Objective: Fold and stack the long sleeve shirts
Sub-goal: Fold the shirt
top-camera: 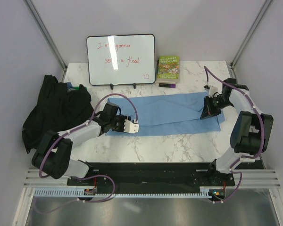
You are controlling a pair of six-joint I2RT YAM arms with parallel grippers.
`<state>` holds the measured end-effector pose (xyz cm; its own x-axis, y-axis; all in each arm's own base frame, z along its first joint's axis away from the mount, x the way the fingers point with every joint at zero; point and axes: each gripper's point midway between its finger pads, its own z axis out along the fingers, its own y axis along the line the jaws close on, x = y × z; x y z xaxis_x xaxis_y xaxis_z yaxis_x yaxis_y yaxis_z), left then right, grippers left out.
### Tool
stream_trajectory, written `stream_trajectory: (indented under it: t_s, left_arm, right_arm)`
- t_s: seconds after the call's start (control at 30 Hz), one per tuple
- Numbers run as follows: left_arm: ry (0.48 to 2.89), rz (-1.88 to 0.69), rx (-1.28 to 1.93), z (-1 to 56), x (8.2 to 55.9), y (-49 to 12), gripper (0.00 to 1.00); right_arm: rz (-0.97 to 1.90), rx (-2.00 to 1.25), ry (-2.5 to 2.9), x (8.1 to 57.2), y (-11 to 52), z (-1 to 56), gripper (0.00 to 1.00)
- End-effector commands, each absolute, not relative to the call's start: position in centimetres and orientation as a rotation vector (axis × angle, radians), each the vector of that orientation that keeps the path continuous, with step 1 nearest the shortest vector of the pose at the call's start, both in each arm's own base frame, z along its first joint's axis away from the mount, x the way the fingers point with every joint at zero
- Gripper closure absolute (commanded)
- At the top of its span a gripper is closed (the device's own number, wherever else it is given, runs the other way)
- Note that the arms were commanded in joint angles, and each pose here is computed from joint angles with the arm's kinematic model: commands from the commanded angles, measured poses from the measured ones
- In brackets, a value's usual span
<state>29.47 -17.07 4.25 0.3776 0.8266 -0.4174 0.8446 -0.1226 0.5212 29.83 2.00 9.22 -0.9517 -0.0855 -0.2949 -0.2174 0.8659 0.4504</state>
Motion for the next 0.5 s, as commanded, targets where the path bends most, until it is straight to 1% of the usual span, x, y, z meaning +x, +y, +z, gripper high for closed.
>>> stream_trajectory:
  t_s: [0.0,0.03,0.07,0.1,0.2,0.27,0.3,0.33,0.37,0.4,0.47]
  left_arm:
    - [1.504,-0.175,1.785,8.3,29.6,-18.8,0.51]
    - [1.496,-0.214,1.756,9.2,29.6,-19.3,0.49]
    - [1.507,-0.214,1.714,10.0,30.0,-19.1,0.45]
    - [1.551,-0.242,1.653,10.3,30.2,-19.0,0.37]
    - [1.631,-0.242,1.545,11.2,31.9,-17.9,0.36]
    - [1.675,-0.228,1.478,11.8,33.3,-16.8,0.36]
    - [1.710,-0.242,1.440,11.8,33.5,-16.6,0.30]
    - [1.714,-0.237,1.416,12.3,34.0,-16.3,0.12]
    - [1.724,-0.229,1.395,12.5,34.3,-15.7,0.08]
    - [1.716,-0.227,1.393,12.7,34.3,-15.6,0.01]
    - [1.703,-0.225,1.391,13.1,34.0,-15.4,0.01]
  right_arm:
    - [0.712,-0.244,2.715,31.0,4.0,10.3,0.94]
    - [0.665,-0.243,2.692,32.1,3.8,9.9,0.94]
    - [0.622,-0.250,2.693,32.6,3.8,9.4,0.94]
    - [0.553,-0.226,2.730,33.0,3.0,8.1,0.94]
    - [0.456,-0.211,2.778,34.6,1.5,5.3,0.96]
    - [0.330,-0.229,2.798,35.5,-0.2,3.7,0.96]
    - [0.289,-0.235,2.821,35.8,-0.9,2.6,0.97]
    - [0.215,-0.235,2.838,36.0,-2.0,1.9,0.97]
    - [0.174,-0.255,2.844,36.3,-2.9,1.5,0.97]
    - [0.146,-0.256,2.857,36.8,-3.7,0.8,0.98]
    - [0.040,-0.283,2.858,37.9,-5.8,0.5,0.98]
